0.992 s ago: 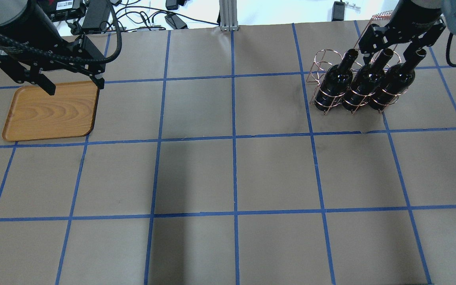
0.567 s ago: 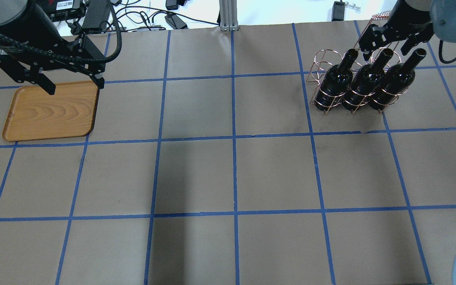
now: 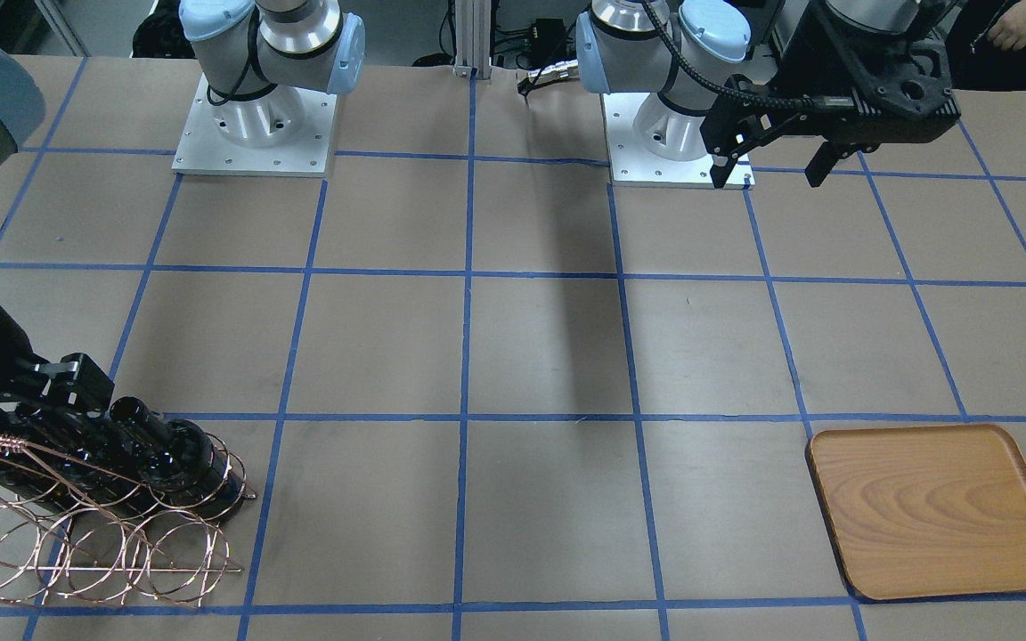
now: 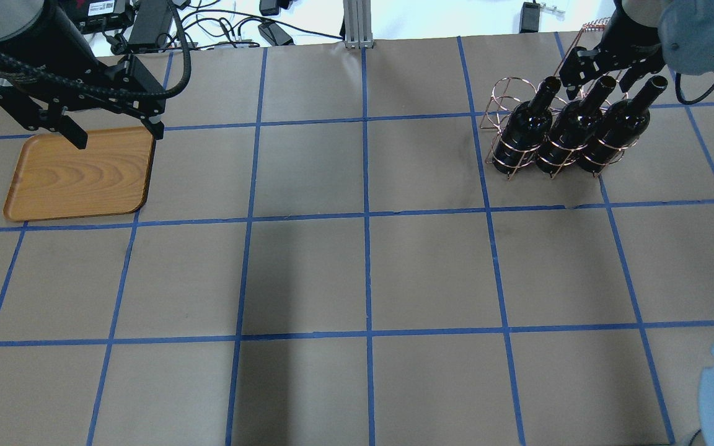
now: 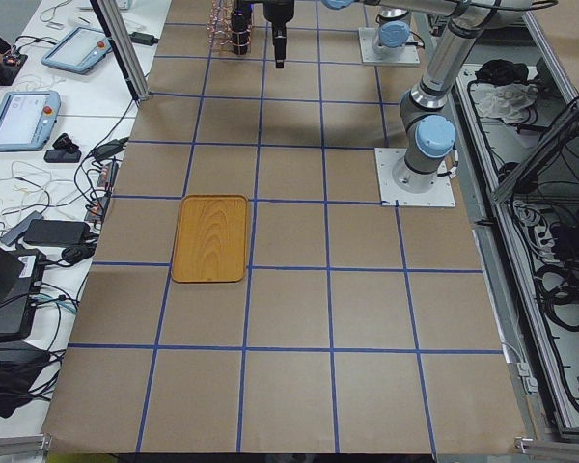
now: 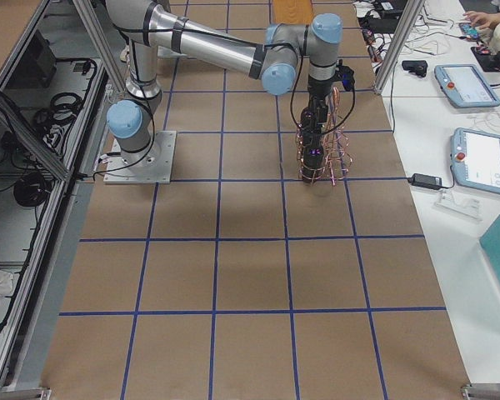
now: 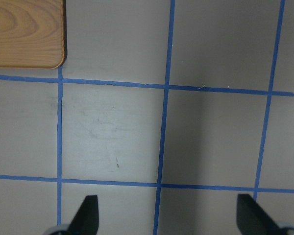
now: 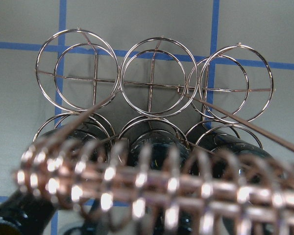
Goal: Take wine from basket and place on tray
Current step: 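Lower the right gripper onto the middle bottle's neck and close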
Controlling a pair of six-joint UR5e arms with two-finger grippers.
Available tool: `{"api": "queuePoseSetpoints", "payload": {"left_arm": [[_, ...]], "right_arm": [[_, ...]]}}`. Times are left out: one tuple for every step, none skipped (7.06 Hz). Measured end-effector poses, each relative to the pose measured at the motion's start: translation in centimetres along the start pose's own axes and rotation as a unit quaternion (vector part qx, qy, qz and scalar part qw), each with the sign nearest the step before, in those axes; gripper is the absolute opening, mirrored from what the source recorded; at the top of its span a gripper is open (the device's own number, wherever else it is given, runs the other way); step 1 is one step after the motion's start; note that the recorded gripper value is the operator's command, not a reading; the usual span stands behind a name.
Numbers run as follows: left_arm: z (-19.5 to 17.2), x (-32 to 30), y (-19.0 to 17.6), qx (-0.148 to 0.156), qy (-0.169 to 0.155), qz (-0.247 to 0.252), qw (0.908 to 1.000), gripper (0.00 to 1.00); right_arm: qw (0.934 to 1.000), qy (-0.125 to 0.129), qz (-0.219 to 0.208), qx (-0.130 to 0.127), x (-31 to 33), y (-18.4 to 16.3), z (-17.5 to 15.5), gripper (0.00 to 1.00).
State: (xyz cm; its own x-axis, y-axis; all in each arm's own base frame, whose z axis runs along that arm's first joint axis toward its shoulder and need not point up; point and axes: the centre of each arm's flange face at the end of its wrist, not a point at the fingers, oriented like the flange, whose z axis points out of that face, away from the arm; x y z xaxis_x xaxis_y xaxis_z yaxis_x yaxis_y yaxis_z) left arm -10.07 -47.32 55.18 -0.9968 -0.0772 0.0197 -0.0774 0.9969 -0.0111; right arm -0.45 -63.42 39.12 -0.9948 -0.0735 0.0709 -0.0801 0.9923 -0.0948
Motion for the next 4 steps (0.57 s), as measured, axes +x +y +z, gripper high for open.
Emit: {"api": "queuePoseSetpoints", "payload": {"left_arm": [[0.01, 0.0, -0.02, 0.0, 0.0, -0.001, 1.0, 1.0], [0.07, 0.0, -0.07, -0.001, 0.0, -0.001, 1.0, 1.0], [0.11, 0.01, -0.1, -0.001, 0.001, -0.001, 1.0, 1.0], [0.17, 0.01, -0.13, -0.002, 0.001, -0.001, 1.0, 1.0]], "right_arm": [[1.0, 0.002, -0.002, -0.003, 0.05, -0.02, 0.3, 0.57], [1.0, 0.004, -0.002, -0.004, 0.09, -0.01, 0.37, 0.53], [1.0, 0.002, 0.0, -0.004, 0.05, -0.02, 0.39, 0.45], [1.0, 0.0, 0.001, -0.004, 0.01, -0.04, 0.42, 0.44]]}}
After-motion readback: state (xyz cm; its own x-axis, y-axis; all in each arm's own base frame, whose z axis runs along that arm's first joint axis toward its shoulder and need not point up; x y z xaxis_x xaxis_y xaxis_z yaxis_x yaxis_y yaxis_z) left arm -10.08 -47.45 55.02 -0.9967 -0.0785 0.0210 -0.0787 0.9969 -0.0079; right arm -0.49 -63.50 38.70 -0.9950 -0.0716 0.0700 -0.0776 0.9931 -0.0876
